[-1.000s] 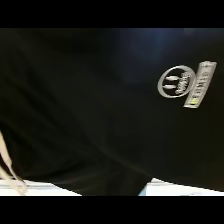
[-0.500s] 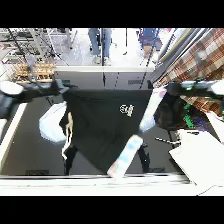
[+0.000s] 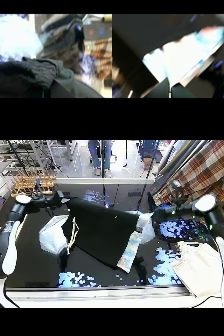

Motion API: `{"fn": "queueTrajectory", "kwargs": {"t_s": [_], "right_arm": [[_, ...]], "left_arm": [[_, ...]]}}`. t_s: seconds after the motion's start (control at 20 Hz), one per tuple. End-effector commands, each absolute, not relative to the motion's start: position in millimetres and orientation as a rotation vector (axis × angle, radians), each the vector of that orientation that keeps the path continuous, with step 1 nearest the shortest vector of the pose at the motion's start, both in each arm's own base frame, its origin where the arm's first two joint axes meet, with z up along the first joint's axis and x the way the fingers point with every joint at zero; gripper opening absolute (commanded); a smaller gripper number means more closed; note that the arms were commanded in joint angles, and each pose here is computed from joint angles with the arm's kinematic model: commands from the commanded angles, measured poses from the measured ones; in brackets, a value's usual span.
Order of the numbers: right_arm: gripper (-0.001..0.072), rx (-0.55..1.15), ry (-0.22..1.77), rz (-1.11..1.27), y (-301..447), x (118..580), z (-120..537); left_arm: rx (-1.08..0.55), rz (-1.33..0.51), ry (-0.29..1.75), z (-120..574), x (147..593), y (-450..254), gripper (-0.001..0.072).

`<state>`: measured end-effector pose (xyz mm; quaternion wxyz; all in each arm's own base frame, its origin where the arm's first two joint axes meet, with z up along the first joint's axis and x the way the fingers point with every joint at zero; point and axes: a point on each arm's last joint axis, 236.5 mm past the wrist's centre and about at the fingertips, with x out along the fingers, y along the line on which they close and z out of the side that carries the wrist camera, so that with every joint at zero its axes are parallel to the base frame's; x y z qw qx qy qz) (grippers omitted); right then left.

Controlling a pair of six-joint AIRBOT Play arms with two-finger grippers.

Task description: Fold the clothes and pants, and hang the long-sleeved shirts on hangers.

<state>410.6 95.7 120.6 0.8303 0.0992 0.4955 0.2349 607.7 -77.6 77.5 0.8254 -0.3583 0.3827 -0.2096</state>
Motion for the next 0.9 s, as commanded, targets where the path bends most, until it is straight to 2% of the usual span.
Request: {"fn": "queueTrajectory", "kwargs": {"t_s": [0.0,0.1,0.2,0.3,0.35,0.4,0.45,0.5,0.65,0.7,0.85], "right_arm": [[0.0021,0.229,1.315,0.682,148.1,301.8,80.0],[0.0021,0.290,1.443,0.722,183.4,249.4,26.4],[0.0021,0.355,1.563,0.743,213.0,201.7,-21.6],[0.0026,0.381,1.576,0.730,229.4,184.3,-48.1],[0.0124,0.391,1.547,0.740,234.9,188.4,-46.8],[0.0324,0.380,1.521,0.761,234.1,194.4,-39.5],[0.0479,0.378,1.499,0.751,224.2,203.5,-29.6],[0.0501,0.397,1.469,0.696,206.4,217.2,-22.5],[0.0546,0.604,1.361,0.420,130.2,257.6,-16.0],[0.0582,0.672,1.351,0.348,110.3,262.9,-23.4],[0.0602,0.802,1.383,0.310,96.7,269.6,-52.7]], "left_arm": [[-0.610,-0.508,1.114,28.3,546.7,-52.1,0.0008],[-0.485,-0.490,1.341,-17.2,505.1,-35.9,0.0009],[-0.445,-0.501,1.528,-50.2,471.2,-30.8,0.0009],[-0.451,-0.487,1.595,-71.5,463.0,-27.3,0.0009],[-0.453,-0.484,1.597,-75.5,463.8,-26.9,0.0014],[-0.453,-0.480,1.587,-75.2,466.2,-26.6,0.0172],[-0.450,-0.478,1.575,-71.4,468.6,-24.6,0.0353],[-0.460,-0.467,1.548,-61.7,474.4,-20.9,0.0437],[-0.504,-0.409,1.408,-9.0,500.9,-2.0,0.0432],[-0.500,-0.410,1.343,14.4,509.2,1.6,0.0425],[-0.473,-0.453,1.145,80.6,524.8,-8.8,0.0416]]}}
